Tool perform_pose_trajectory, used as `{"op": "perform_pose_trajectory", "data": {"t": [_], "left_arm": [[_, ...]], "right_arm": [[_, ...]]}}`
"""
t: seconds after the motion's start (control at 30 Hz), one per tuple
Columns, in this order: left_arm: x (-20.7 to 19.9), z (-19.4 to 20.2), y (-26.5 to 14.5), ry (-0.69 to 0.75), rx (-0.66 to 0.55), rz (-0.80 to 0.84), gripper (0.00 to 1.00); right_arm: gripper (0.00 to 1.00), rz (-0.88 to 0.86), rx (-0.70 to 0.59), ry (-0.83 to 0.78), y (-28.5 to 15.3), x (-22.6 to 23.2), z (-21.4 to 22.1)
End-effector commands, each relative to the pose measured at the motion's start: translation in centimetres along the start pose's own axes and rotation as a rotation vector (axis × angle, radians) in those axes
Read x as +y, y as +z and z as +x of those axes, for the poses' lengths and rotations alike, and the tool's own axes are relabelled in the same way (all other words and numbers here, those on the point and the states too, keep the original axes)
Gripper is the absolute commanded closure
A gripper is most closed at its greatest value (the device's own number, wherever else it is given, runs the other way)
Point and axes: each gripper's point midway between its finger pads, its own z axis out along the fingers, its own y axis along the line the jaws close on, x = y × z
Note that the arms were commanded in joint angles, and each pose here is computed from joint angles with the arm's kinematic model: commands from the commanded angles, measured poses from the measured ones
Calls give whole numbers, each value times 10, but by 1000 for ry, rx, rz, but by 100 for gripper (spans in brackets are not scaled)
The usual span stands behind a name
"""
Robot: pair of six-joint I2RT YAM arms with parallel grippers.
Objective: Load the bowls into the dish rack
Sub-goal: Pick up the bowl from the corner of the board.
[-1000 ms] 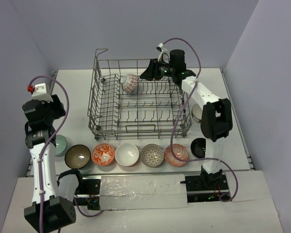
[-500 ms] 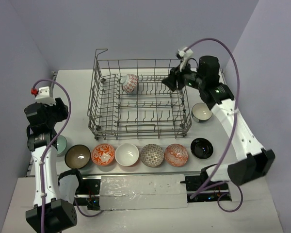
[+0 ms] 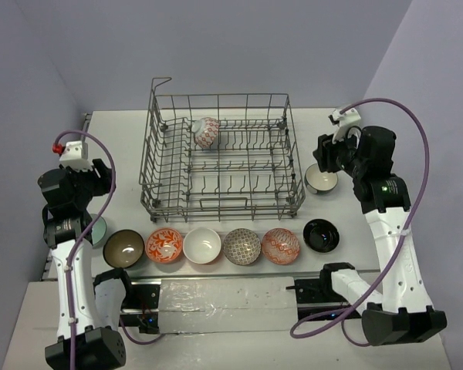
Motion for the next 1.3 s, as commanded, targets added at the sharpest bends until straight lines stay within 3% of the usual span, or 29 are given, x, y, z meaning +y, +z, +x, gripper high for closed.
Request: {"op": "perform_pose_trajectory", "data": {"t": [0.0, 0.27, 0.67, 1.27], "left_arm": [[-11, -6, -3, 3, -18, 59, 38], [-17, 0, -8, 9, -9, 86, 36], [-20, 3, -7, 4, 3, 106, 36], [-20, 11, -3, 3, 28, 121, 36]], "right_arm": [[48, 80, 163, 84, 2, -20, 47], [48, 108, 293, 188, 15, -52, 96], [49, 20, 497, 237, 51, -54, 164], [48, -52, 553, 265, 69, -43, 201]]}}
